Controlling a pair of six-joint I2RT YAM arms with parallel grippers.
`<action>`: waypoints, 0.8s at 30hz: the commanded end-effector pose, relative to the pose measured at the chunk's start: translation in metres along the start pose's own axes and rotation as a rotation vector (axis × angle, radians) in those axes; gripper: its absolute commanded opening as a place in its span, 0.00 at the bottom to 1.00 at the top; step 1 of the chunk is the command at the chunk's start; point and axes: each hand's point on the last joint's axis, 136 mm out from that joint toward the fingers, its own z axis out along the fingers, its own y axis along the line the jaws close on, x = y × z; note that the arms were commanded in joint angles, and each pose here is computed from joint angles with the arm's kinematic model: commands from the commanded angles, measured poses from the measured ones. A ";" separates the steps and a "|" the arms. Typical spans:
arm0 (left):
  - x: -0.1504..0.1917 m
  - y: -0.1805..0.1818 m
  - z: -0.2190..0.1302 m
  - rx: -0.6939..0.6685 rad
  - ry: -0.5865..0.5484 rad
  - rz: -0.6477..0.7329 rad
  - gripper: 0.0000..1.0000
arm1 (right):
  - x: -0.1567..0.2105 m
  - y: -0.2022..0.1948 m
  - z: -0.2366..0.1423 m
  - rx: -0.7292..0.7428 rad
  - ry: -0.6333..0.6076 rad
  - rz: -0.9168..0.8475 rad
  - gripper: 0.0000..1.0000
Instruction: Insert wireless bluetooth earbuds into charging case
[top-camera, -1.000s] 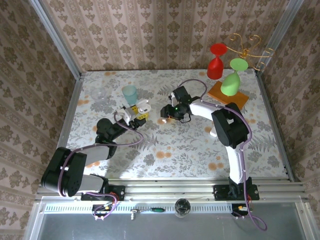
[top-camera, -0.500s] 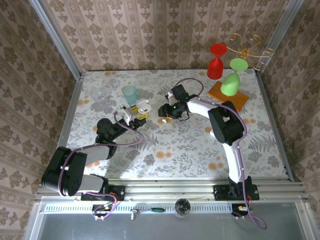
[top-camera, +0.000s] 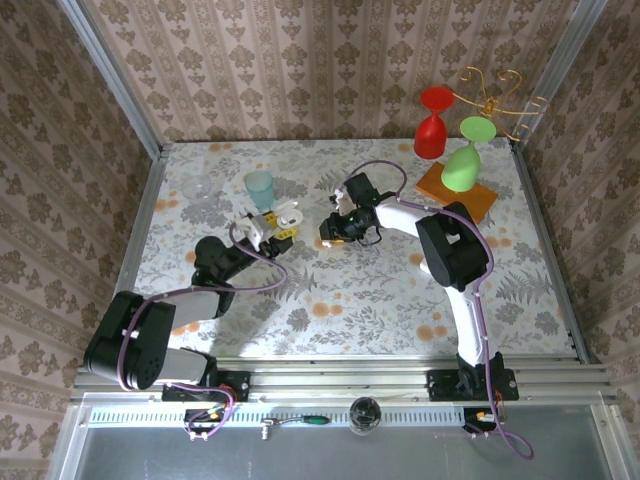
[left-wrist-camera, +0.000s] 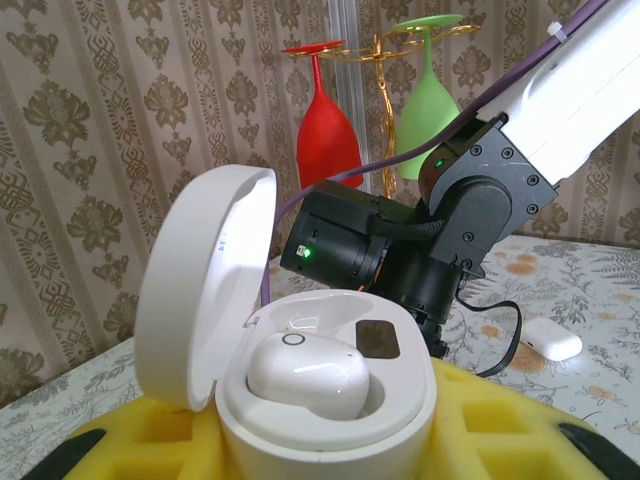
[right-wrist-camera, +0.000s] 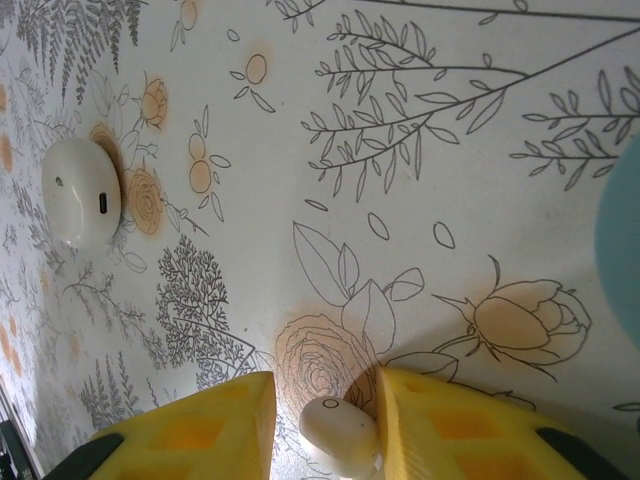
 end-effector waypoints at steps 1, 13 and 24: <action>-0.011 -0.003 0.003 0.022 -0.038 0.009 0.19 | 0.031 -0.003 0.003 -0.006 0.096 0.020 0.34; -0.009 -0.001 0.006 0.024 -0.033 0.006 0.19 | 0.041 0.006 0.001 -0.050 0.108 -0.022 0.34; -0.006 -0.001 0.008 0.027 -0.027 0.000 0.19 | 0.048 -0.003 0.008 -0.013 0.140 -0.048 0.26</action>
